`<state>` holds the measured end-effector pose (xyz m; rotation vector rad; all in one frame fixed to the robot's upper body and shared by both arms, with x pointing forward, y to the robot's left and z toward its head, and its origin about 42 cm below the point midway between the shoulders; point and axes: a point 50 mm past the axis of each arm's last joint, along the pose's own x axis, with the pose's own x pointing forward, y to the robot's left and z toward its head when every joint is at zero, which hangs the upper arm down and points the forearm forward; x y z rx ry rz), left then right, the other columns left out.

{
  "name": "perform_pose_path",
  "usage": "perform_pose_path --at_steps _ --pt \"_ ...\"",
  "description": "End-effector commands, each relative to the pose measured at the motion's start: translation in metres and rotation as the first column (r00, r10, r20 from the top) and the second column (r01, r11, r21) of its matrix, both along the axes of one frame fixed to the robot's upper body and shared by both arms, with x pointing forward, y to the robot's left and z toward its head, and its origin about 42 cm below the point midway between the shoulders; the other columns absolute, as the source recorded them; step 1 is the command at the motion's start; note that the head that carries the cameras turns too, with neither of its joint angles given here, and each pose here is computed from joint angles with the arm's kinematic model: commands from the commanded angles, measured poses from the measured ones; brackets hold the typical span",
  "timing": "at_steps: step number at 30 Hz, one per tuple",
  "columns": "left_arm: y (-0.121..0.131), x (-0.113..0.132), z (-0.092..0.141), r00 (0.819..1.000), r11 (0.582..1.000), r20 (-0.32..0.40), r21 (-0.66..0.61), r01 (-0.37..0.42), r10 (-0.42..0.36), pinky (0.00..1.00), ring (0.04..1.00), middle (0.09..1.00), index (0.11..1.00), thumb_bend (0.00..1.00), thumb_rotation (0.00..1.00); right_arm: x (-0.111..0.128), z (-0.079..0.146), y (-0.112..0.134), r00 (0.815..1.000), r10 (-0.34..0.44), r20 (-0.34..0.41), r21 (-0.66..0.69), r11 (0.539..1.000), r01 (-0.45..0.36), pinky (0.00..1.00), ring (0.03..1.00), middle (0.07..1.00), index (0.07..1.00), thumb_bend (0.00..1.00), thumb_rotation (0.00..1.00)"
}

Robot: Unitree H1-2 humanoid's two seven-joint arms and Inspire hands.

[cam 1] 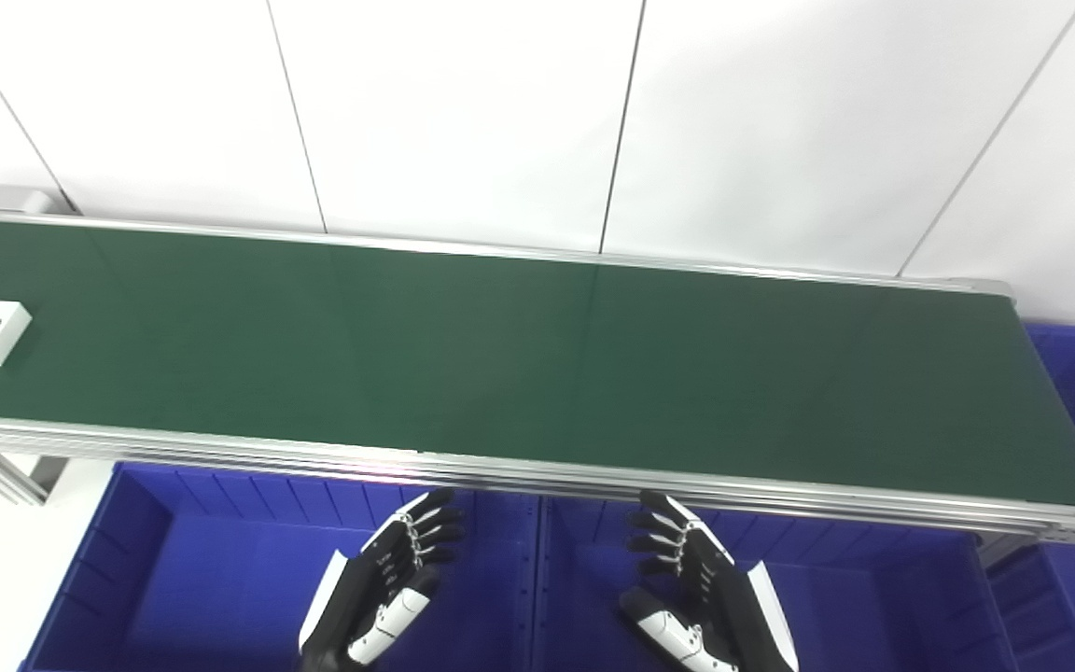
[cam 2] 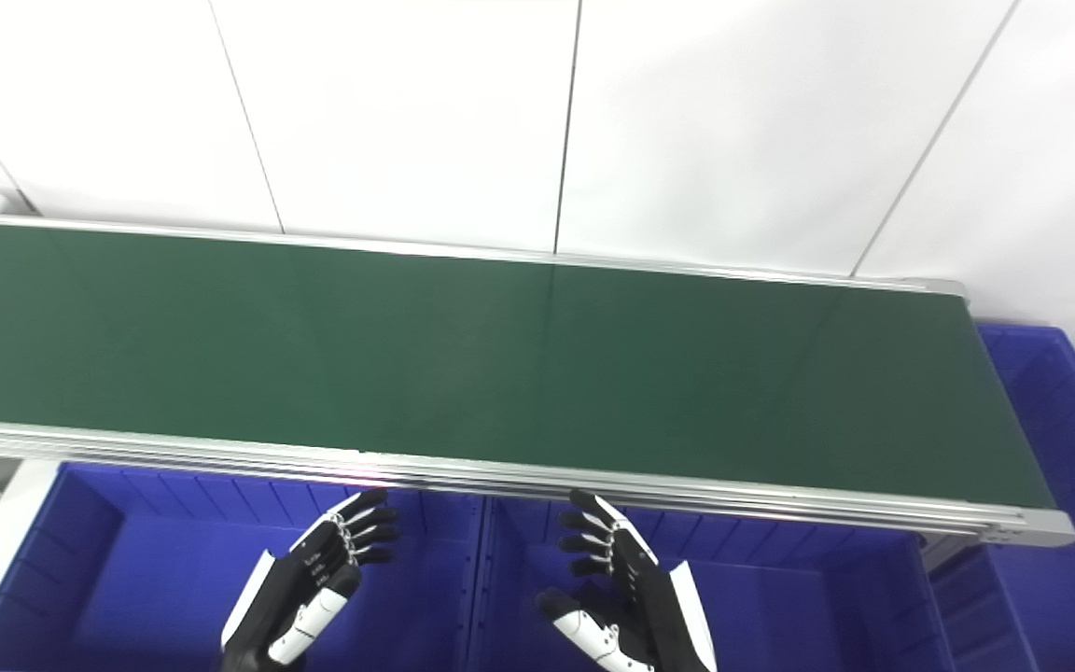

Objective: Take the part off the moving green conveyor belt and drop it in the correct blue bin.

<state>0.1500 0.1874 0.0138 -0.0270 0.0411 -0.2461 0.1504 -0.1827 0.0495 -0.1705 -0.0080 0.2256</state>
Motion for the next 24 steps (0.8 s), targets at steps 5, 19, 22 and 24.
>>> perform_pose_path --at_steps 5,19,22,24 --pt "-0.007 0.006 0.005 0.998 1.000 0.055 0.010 0.001 -0.002 0.72 0.774 0.807 0.851 0.73 0.71 0.004 0.007 0.000 0.997 0.000 0.076 0.030 1.000 -0.002 0.64 0.724 0.778 0.838 0.58 0.57" --pt "-0.012 0.009 -0.007 1.000 1.000 0.018 0.007 0.006 -0.006 0.69 0.749 0.783 0.820 0.79 0.67 0.006 -0.005 -0.004 0.997 -0.003 0.080 0.039 0.999 0.000 0.63 0.728 0.778 0.838 0.56 0.54" --pt "-0.013 0.011 -0.008 1.000 1.000 0.014 0.015 0.007 -0.007 0.68 0.746 0.782 0.815 0.77 0.65 0.007 -0.008 -0.005 0.997 -0.002 0.080 0.039 0.999 -0.001 0.63 0.733 0.783 0.840 0.55 0.54" --pt "-0.013 0.012 -0.009 1.000 1.000 0.012 0.020 0.007 -0.008 0.68 0.745 0.782 0.813 0.77 0.65 0.008 -0.010 -0.006 0.997 -0.003 0.079 0.038 0.999 0.000 0.63 0.735 0.784 0.842 0.55 0.54"
